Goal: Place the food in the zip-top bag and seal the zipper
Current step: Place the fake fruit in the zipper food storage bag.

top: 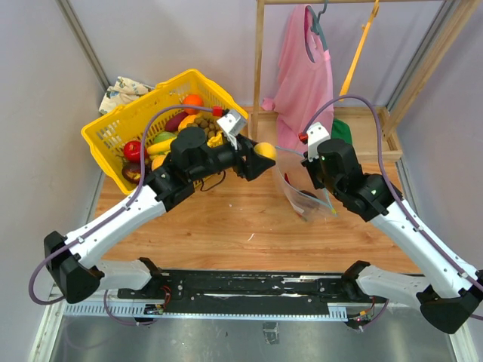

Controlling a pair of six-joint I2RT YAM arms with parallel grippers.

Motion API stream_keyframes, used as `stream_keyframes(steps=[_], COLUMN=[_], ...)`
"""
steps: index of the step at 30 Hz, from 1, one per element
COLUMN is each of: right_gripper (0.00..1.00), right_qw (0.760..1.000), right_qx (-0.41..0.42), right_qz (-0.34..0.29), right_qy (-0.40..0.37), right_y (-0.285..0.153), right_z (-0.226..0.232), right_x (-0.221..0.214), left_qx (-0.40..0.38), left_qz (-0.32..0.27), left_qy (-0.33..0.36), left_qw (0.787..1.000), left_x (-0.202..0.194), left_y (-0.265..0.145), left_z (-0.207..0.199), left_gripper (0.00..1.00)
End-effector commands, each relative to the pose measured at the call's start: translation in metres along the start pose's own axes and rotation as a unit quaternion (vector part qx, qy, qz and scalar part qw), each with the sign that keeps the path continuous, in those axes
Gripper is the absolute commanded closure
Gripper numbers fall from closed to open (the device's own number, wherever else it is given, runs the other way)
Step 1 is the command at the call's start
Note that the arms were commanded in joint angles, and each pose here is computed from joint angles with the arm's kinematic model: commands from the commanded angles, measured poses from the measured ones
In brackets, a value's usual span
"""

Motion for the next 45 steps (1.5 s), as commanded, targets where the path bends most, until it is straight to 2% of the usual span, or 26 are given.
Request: stream_keyframes(steps=[1, 14, 22, 33, 45], right_gripper=[0.99, 0.99, 0.99, 0.99, 0.99], right_qw=[1.000, 0.999, 0.999, 0.999, 0.999], right_qx=[0.010, 0.024, 0.027, 0.028, 0.029], right_qz=[-0.010, -0.014, -0.020, -0.019, -0.020], right_qy=[0.019, 0.027, 0.030, 0.031, 0.031], right_y=[0.000, -0.001, -0.003, -0.003, -0.002], right_z=[0.003, 0.006, 0.006, 0.006, 0.007], right_x=[0.005, 0.005, 0.006, 0.006, 0.006], left_qx=[-0.028, -0.070, -0.052, -0.030, -0.046], left_qz=[-0.069, -0.061, -0.010, 0.063, 0.074], left_qy=[0.046, 0.042, 0.039, 0.048, 0.042], left_qw=[0.996, 0.995, 0.998, 0.996, 0.995], left_x=[0.024, 0.003, -0.030, -0.065, -0.071], left_y=[0.004, 0.040, 0.059, 0.072, 0.072], left_z=[-0.022, -0.054, -0.053, -0.048, -0.055], left_gripper=[0.52, 0.50, 0.48, 0.37, 0.25])
Point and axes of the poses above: each gripper's point midway between its finger pads, its own y axis out along the fingers, its own z axis along the line the jaws close on, x = y × z, the point moved 4 cm from there along -y, back along the fingers, and after that the axes turned 13 degrees about y, right-handed, at the moved point
